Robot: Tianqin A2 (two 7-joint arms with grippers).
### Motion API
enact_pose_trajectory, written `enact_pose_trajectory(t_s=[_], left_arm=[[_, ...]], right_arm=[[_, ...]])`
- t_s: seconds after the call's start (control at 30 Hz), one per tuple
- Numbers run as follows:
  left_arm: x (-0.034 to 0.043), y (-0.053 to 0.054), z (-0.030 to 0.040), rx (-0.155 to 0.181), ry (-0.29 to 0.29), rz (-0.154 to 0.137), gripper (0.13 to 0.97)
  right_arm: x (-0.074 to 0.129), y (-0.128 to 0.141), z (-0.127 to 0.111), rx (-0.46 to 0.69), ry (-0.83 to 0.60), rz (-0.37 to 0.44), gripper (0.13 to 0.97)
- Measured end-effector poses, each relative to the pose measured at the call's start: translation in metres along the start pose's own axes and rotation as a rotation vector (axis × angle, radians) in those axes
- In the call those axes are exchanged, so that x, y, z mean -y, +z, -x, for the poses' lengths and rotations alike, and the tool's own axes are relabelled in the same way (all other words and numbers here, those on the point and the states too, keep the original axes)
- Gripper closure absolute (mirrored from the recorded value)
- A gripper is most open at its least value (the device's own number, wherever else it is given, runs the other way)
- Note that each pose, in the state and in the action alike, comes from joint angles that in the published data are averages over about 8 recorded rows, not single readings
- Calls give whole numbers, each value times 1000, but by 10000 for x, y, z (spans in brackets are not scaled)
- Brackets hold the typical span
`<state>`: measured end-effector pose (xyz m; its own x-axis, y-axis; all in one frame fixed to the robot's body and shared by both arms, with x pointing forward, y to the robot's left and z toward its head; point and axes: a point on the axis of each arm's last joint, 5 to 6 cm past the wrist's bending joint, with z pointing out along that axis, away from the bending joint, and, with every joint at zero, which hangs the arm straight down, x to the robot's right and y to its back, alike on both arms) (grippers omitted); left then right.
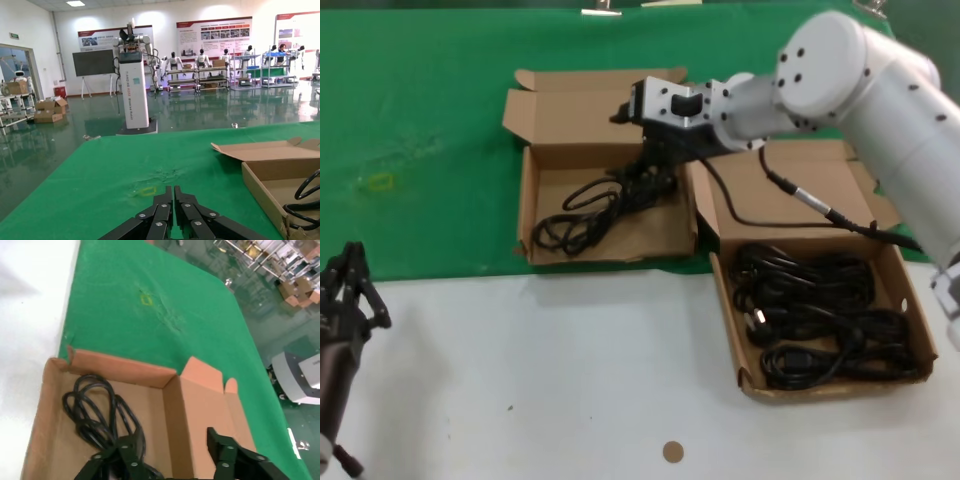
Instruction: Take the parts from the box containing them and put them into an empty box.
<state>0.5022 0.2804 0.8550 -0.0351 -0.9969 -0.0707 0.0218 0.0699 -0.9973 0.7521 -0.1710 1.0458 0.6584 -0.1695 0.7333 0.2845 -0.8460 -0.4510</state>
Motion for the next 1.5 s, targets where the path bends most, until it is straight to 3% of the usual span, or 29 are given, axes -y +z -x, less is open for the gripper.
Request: enact_pose_trajectory(t_s=[0.2, 0.33, 0.43, 0.6, 0.73, 0.9, 1.0, 1.13, 1.4, 1.5], left_arm=[[0, 0, 0, 0, 0, 0, 932], [0, 0, 0, 0, 0, 0, 899], [0, 0, 0, 0, 0, 0, 883], [0, 0, 0, 0, 0, 0, 797], [0, 0, 0, 0, 0, 0, 746], [0, 0, 0, 0, 0, 0, 616], [0, 0, 0, 0, 0, 0, 537], [0, 0, 0, 0, 0, 0, 537], [0, 0, 0, 0, 0, 0, 331], [0, 0, 0, 0, 0, 0, 298]], right_arm=[[-48, 50, 166, -30, 49, -45, 560], [-95, 84, 322, -60, 98, -84, 560], [-135, 102, 448, -86, 139, -113, 480], [-208, 113, 661, -132, 213, -157, 348], [-269, 104, 829, -172, 274, -187, 295], [-348, 73, 1033, -223, 352, -218, 207], [-398, 44, 1155, -255, 399, -232, 207], [-466, -8, 1315, -299, 462, -248, 181], [-603, -150, 1626, -390, 587, -265, 135], [-655, -216, 1740, -426, 632, -267, 132]])
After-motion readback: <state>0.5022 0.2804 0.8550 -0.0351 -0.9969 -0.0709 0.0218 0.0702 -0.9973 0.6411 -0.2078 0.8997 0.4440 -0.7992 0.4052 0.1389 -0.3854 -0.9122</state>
